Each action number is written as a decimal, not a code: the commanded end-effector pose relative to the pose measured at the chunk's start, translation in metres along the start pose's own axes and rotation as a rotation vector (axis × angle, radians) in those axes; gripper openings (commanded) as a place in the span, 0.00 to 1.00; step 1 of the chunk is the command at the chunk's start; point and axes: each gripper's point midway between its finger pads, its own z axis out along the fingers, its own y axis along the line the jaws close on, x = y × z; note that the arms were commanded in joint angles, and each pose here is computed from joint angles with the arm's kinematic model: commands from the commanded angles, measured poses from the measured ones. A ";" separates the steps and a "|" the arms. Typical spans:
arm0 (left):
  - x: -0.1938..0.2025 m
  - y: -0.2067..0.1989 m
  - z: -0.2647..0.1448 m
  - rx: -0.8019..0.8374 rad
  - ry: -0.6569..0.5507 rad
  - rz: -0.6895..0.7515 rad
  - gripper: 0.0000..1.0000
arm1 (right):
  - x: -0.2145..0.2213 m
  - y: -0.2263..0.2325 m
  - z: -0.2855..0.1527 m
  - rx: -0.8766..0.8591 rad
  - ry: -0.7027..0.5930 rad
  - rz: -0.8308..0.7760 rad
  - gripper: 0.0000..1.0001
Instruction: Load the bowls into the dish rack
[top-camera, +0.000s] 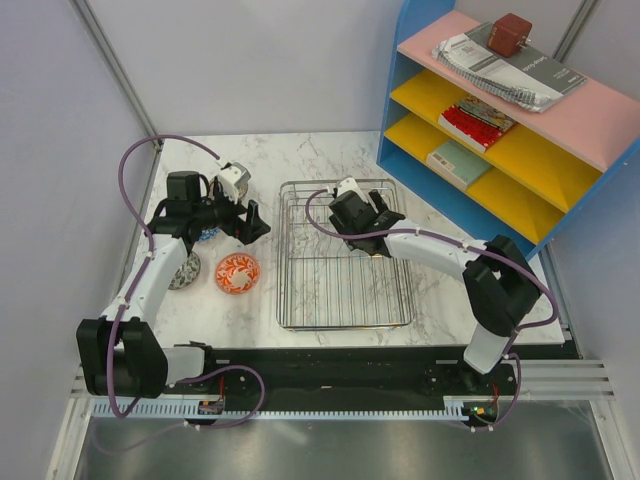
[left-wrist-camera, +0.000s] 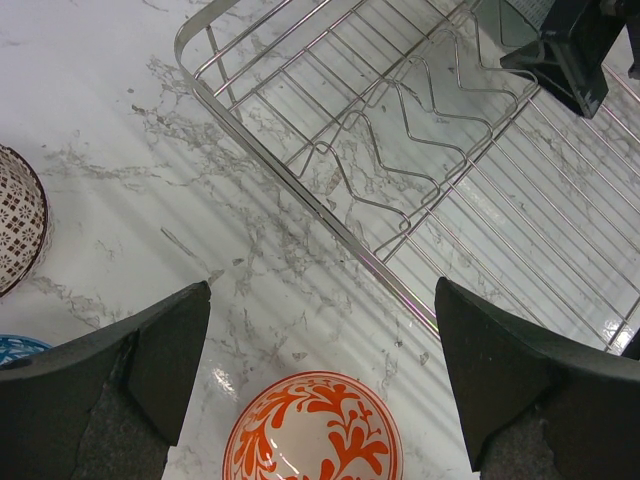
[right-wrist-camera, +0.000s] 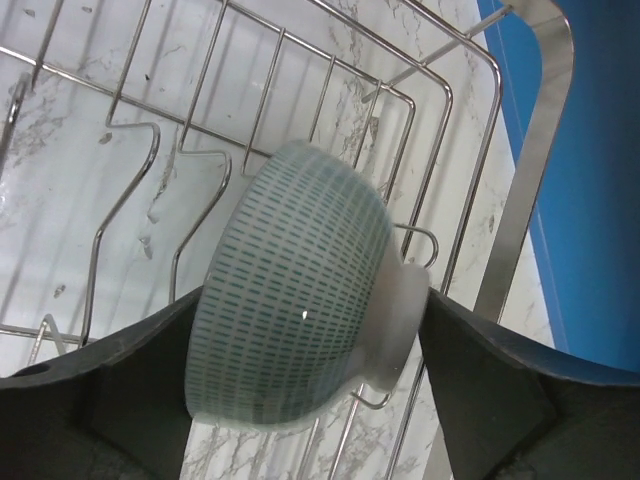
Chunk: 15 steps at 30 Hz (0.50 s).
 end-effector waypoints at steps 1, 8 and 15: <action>-0.005 0.001 0.000 0.014 -0.027 0.052 1.00 | -0.009 0.009 -0.002 -0.029 -0.009 -0.015 0.92; -0.004 0.001 0.000 0.012 -0.025 0.054 1.00 | -0.017 0.002 -0.007 -0.010 -0.028 -0.006 0.97; 0.001 0.024 -0.001 -0.101 0.021 0.067 1.00 | -0.044 -0.022 -0.027 0.042 -0.096 -0.008 0.98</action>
